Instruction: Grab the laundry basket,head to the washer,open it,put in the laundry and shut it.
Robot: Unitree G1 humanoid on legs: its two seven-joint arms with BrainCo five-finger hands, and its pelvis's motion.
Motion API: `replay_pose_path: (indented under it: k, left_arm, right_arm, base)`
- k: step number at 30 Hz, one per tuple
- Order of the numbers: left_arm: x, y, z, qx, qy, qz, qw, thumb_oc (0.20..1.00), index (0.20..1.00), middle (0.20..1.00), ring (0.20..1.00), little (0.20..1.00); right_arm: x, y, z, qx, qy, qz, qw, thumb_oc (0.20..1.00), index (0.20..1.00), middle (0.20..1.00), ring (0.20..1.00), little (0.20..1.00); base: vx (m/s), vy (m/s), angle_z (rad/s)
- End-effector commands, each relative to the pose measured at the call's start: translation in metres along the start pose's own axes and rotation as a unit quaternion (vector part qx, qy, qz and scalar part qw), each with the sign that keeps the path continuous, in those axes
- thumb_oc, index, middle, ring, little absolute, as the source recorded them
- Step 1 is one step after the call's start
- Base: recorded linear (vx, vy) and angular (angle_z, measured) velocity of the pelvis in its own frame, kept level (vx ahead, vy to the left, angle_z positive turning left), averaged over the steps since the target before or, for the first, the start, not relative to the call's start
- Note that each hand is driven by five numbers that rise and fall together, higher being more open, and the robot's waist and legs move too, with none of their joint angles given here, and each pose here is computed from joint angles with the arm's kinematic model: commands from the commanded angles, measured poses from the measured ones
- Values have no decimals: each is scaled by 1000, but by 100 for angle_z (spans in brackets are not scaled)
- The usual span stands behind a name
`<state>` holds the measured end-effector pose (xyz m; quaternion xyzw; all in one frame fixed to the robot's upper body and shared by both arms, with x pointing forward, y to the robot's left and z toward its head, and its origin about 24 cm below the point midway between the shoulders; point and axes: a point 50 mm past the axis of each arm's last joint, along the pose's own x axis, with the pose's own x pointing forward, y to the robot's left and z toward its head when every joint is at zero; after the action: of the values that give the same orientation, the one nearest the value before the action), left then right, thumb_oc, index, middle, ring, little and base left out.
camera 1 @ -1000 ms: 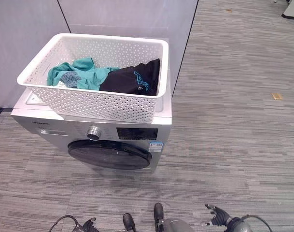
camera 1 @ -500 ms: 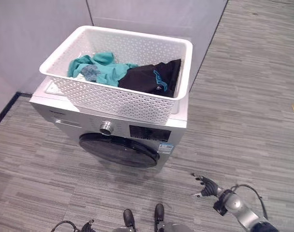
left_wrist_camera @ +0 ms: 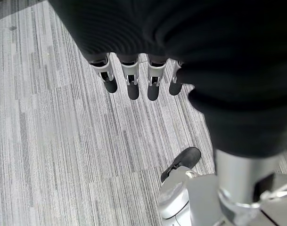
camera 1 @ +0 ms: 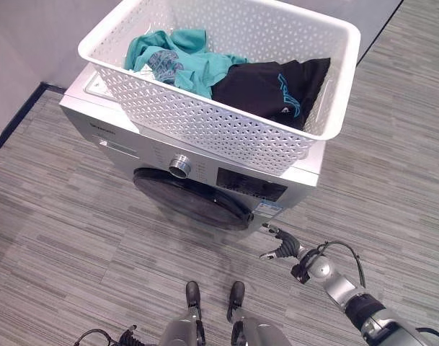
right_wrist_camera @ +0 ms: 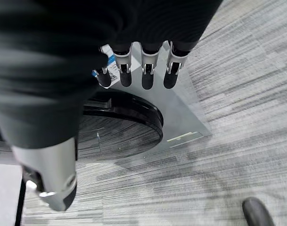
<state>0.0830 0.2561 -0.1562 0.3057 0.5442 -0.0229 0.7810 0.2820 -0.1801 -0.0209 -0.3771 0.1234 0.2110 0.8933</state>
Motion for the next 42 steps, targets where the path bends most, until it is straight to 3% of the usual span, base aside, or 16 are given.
replay_pose_path:
  k: [1, 13, 25, 28, 32, 37, 42]
  left_arm:
    - [1, 10, -2, -14, 6, 27, 1000, 1000, 1000, 1000, 1000, 1000]
    - [3, 6, 24, -25, -40, 42, 998, 1000, 1000, 1000, 1000, 1000]
    - [4, -1, 49, -26, -78, 51, 995, 1000, 1000, 1000, 1000, 1000]
    - [4, -1, 53, -28, -81, 53, 995, 1000, 1000, 1000, 1000, 1000]
    - [4, -1, 57, -33, -84, 52, 995, 1000, 1000, 1000, 1000, 1000]
    - [5, 1, 60, -38, -89, 48, 994, 1000, 1000, 1000, 1000, 1000]
    - [4, 3, 55, -36, -90, 40, 994, 1000, 1000, 1000, 1000, 1000]
  right_arm:
    - [3, 5, 20, 7, -47, -26, 999, 1000, 1000, 1000, 1000, 1000]
    - [22, 13, 61, -10, -107, -41, 993, 1000, 1000, 1000, 1000, 1000]
    - [43, -1, 86, -98, -113, -130, 980, 1000, 1000, 1000, 1000, 1000]
    - [45, -1, 89, -77, -111, -130, 982, 1000, 1000, 1000, 1000, 1000]
    - [49, 15, 98, -58, -119, -79, 988, 1000, 1000, 1000, 1000, 1000]
    - [48, 57, 116, -37, -146, 45, 988, 1000, 1000, 1000, 1000, 1000]
    - [31, 121, 145, 7, -193, 217, 957, 1000, 1000, 1000, 1000, 1000]
  base:
    - [12, 38, 2]
    - [20, 31, -3]
    - [1, 4, 0]
    - [0, 0, 0]
    - [0, 0, 0]
    - [0, 0, 0]
    - [-1, -8, 1]
